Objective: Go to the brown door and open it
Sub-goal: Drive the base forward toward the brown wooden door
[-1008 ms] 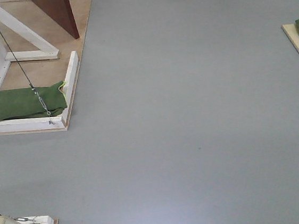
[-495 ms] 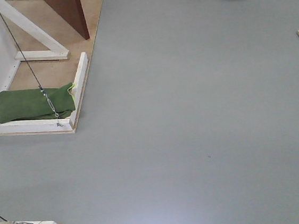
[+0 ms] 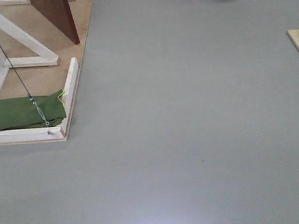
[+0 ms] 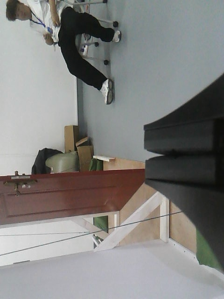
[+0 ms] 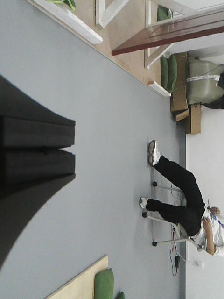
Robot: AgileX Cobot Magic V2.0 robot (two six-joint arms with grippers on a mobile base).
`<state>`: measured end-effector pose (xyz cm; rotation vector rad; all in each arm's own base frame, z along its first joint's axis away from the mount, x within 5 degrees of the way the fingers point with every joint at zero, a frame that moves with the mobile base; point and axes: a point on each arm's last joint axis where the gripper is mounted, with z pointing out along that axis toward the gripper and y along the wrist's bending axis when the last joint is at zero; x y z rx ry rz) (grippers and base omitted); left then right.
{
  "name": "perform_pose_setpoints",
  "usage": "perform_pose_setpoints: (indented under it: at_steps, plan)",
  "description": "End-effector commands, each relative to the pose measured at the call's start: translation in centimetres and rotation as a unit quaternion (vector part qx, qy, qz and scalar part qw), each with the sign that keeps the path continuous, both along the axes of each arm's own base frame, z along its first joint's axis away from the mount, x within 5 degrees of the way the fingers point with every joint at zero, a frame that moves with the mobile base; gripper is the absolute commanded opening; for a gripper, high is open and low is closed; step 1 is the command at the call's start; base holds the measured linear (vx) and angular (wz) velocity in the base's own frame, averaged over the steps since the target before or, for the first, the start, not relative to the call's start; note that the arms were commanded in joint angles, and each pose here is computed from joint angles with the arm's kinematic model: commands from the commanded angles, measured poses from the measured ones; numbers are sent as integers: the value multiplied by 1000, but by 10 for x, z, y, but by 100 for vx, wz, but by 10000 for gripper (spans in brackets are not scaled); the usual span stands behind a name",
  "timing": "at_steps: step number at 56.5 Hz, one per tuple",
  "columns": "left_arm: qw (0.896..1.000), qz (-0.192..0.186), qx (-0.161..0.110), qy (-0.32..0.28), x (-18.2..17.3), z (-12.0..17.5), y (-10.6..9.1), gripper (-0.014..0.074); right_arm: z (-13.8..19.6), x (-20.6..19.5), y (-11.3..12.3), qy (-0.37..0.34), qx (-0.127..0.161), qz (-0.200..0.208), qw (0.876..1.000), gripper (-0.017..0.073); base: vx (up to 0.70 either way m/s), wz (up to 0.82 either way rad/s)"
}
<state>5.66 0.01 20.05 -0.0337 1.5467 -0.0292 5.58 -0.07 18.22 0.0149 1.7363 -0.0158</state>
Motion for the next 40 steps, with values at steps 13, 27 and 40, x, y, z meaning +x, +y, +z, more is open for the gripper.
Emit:
perform_pose_setpoints:
  at_steps: [13,27,40]
  plan:
    - [998,0,-5,-56,-3,14,0,-6,6,0,0,-43,-5,-2,999,0,14,-12]
    - [998,0,-5,-56,-3,14,0,-6,6,0,0,-43,-5,-2,999,0,19,-8]
    - [998,0,-5,-56,-3,14,0,-6,6,0,0,-43,-5,-2,999,0,22,-3]
